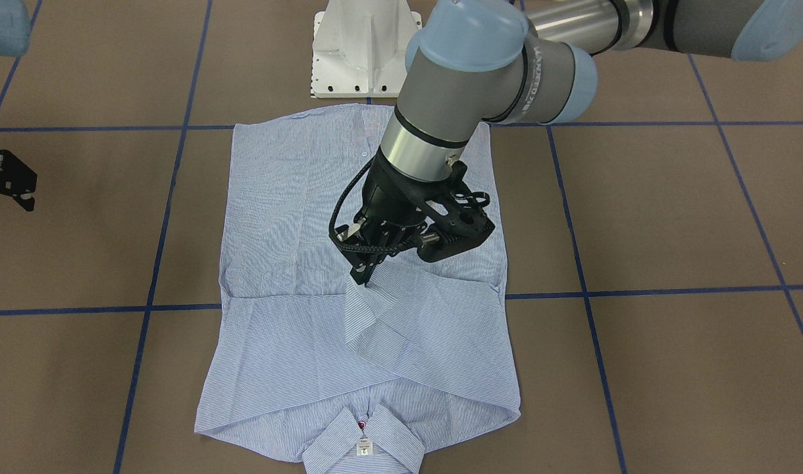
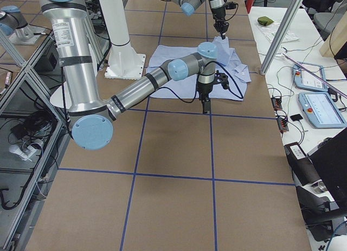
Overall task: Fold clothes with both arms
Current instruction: 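Carry the sleeve with the left gripper across the shirt toward the collar, then lay the sleeve down over the chest and open the left gripper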
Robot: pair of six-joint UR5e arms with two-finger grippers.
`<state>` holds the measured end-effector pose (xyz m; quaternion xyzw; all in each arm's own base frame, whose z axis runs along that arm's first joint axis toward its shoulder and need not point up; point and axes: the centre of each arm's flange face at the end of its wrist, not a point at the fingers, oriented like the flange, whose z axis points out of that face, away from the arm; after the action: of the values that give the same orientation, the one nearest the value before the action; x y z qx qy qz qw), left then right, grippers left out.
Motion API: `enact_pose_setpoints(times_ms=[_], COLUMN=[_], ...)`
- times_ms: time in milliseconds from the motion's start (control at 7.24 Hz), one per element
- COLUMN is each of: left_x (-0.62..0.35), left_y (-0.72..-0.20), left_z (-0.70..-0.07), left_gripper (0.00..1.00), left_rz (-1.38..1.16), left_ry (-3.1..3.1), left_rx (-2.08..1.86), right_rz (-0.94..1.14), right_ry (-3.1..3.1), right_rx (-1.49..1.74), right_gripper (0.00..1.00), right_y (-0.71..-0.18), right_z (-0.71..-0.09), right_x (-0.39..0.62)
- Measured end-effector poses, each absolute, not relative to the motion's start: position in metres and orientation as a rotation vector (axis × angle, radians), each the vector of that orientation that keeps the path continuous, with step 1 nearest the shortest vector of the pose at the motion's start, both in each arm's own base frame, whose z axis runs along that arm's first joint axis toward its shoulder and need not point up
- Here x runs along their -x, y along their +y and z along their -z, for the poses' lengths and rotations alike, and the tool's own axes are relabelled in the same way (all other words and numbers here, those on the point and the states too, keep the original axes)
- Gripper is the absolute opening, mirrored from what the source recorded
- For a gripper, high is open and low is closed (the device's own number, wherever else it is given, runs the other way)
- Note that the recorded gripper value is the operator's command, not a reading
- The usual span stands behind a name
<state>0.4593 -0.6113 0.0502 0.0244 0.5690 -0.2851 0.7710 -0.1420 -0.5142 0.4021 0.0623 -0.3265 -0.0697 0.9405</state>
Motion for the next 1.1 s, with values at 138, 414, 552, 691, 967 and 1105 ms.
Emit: enact_pose_setpoints(times_ms=[138,414,552,691,967,1105], left_x=[-0.474,-0.506,-0.527,-0.551,-0.592,-0.607], left_y=[-0.616,-0.603,-0.588,-0.577,-0.568,-0.563], left_z=[-0.061,-0.066,-0.066,-0.068,-0.076,-0.080], left_gripper=[0.00,0.00,0.00,0.00,0.00,0.99], left_rz=[0.610,0.561,0.535,0.525,0.532,0.533], left_ry=[1.252,1.308,1.333,1.343,1.334,1.337], left_rx=[-0.068,-0.097,-0.107,-0.118,-0.145,-0.159], right_rz=[0.141,0.141,0.141,0.141,0.138,0.135], right_ry=[-0.666,-0.669,-0.670,-0.670,-0.669,-0.668], right_rx=[-0.126,-0.123,-0.121,-0.120,-0.113,-0.108], right_gripper=[1.00,1.00,1.00,1.00,1.00,1.00], right_y=[-0.515,-0.515,-0.515,-0.516,-0.516,-0.517], right_z=[-0.402,-0.403,-0.403,-0.404,-0.406,-0.409], right_x=[0.142,0.143,0.143,0.143,0.144,0.144])
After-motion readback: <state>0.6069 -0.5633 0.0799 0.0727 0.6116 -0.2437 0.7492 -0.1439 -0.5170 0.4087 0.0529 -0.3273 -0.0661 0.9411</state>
